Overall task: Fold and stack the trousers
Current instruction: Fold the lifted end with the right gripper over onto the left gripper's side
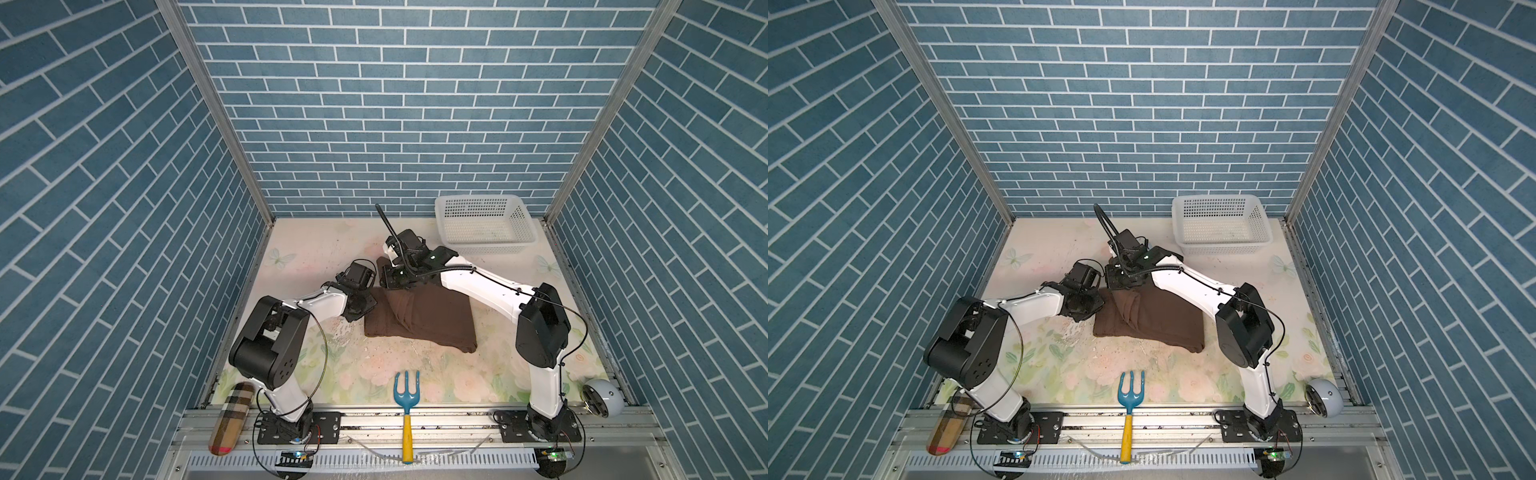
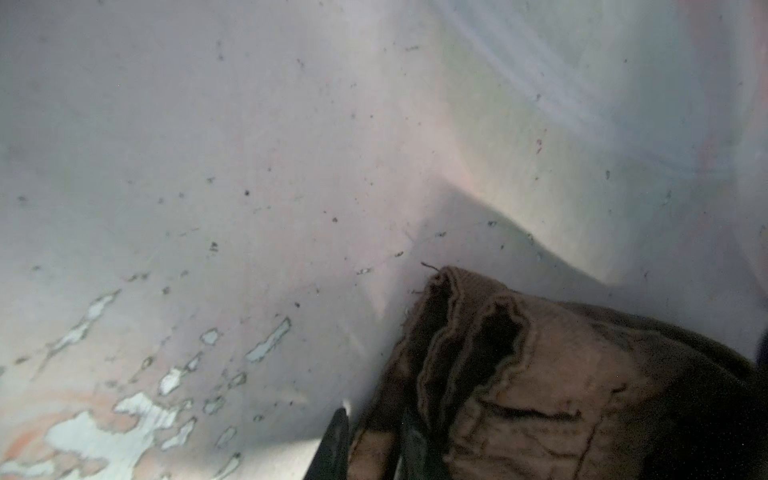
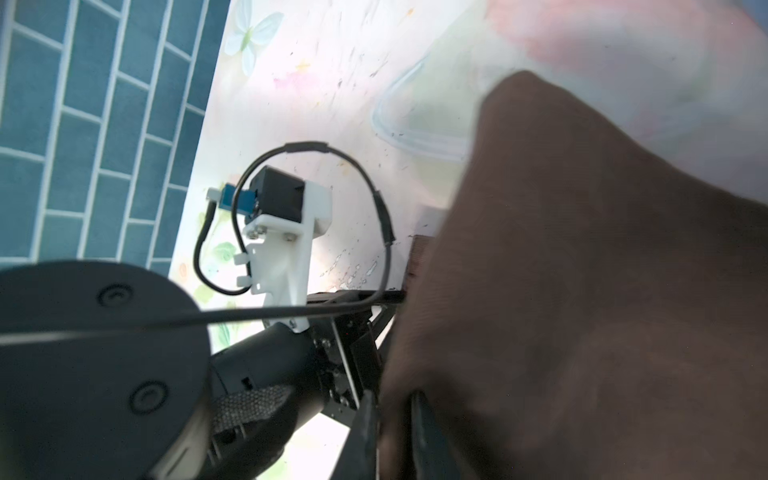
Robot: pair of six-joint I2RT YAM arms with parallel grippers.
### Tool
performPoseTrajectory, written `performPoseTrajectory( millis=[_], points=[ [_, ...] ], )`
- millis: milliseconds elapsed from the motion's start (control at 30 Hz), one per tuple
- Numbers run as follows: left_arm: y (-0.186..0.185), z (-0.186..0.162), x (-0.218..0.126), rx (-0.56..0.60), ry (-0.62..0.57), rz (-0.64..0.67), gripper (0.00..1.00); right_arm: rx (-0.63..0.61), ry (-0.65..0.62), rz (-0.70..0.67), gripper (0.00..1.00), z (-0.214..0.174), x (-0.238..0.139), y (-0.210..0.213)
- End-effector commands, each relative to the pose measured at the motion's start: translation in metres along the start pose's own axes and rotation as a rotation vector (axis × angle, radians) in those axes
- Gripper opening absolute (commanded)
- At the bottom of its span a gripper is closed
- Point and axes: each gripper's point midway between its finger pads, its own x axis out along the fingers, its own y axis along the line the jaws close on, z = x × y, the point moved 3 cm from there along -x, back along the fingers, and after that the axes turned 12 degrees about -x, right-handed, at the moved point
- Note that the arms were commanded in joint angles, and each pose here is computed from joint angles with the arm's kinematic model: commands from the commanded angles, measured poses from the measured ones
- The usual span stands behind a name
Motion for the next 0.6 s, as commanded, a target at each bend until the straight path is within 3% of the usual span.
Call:
performPoseTrajectory(
  millis=[0,100,233,333,400,467,567],
  points=[
    [0.027,-0.012,0.007,0.003,0.046,0.116,0.25,-0.026,-0.036,0.099,0.3,0.015,-0.003,0.023],
    [0.027,-0.002,-0.007,-0.017,0.011,0.102,0.26,-0.071,-0.054,0.143,0.36,0.018,-0.009,0.031],
    [0.029,0.015,-0.032,-0.043,-0.046,0.105,0.31,-0.097,-0.141,0.122,0.36,0.027,-0.034,0.02],
    [0.027,0.025,-0.059,-0.045,-0.114,0.097,0.43,-0.043,-0.2,0.059,0.34,0.029,-0.056,-0.016],
    [0.022,0.027,-0.074,-0.057,-0.14,0.062,0.54,0.01,-0.198,0.021,0.28,0.021,-0.066,-0.043],
    [0.014,0.026,-0.085,-0.063,-0.147,0.013,0.58,0.036,-0.177,-0.01,0.04,0.006,-0.069,-0.062],
    [-0.01,0.022,-0.097,-0.042,-0.143,-0.085,0.54,0.033,-0.094,-0.017,0.0,-0.026,-0.061,-0.072]
  ],
)
